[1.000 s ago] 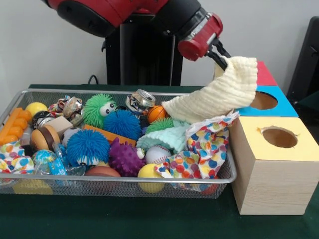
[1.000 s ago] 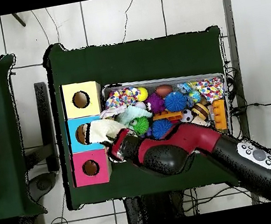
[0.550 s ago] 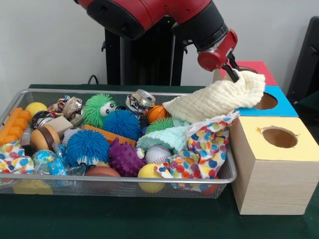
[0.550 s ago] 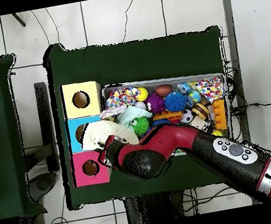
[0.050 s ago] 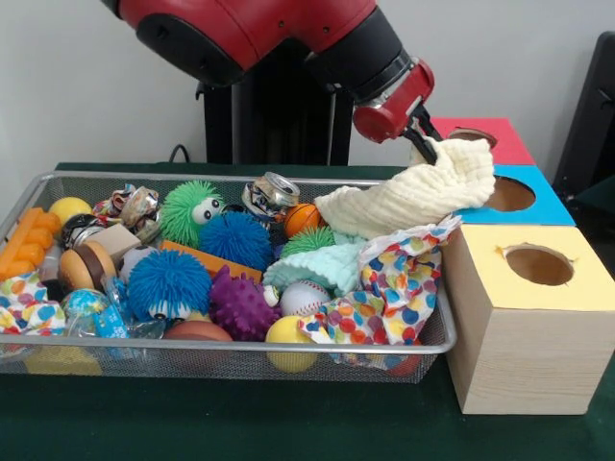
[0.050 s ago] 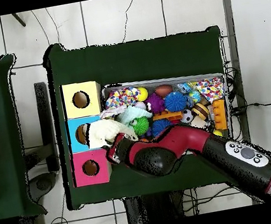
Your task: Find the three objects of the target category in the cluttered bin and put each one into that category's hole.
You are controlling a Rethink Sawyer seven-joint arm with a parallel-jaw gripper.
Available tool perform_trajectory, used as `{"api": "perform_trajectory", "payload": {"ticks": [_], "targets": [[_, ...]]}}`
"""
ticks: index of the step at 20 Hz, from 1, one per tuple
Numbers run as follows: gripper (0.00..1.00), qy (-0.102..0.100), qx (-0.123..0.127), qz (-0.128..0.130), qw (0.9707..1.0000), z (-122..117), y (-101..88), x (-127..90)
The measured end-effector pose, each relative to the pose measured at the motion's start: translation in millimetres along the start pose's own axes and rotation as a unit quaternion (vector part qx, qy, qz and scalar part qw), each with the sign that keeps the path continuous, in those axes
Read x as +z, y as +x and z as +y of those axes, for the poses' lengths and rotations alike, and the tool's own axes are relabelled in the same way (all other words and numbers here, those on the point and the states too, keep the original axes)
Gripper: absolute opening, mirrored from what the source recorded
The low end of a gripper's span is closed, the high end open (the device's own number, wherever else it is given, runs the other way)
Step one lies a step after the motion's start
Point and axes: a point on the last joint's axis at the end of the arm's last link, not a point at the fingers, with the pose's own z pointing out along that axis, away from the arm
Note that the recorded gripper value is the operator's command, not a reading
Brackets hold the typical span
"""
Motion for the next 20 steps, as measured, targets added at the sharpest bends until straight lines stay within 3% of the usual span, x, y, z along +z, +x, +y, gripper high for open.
{"api": "perform_trajectory", "payload": {"ticks": [4,12,20], "targets": [[0.0,0.0,0.025,-0.014,0.9996,-9,5.5,-9],[0.0,0.007,0.049,-0.04,0.998,-26,-0.8,-31],[0.0,0.021,0.047,-0.026,0.9983,-38,5.8,-47]]}}
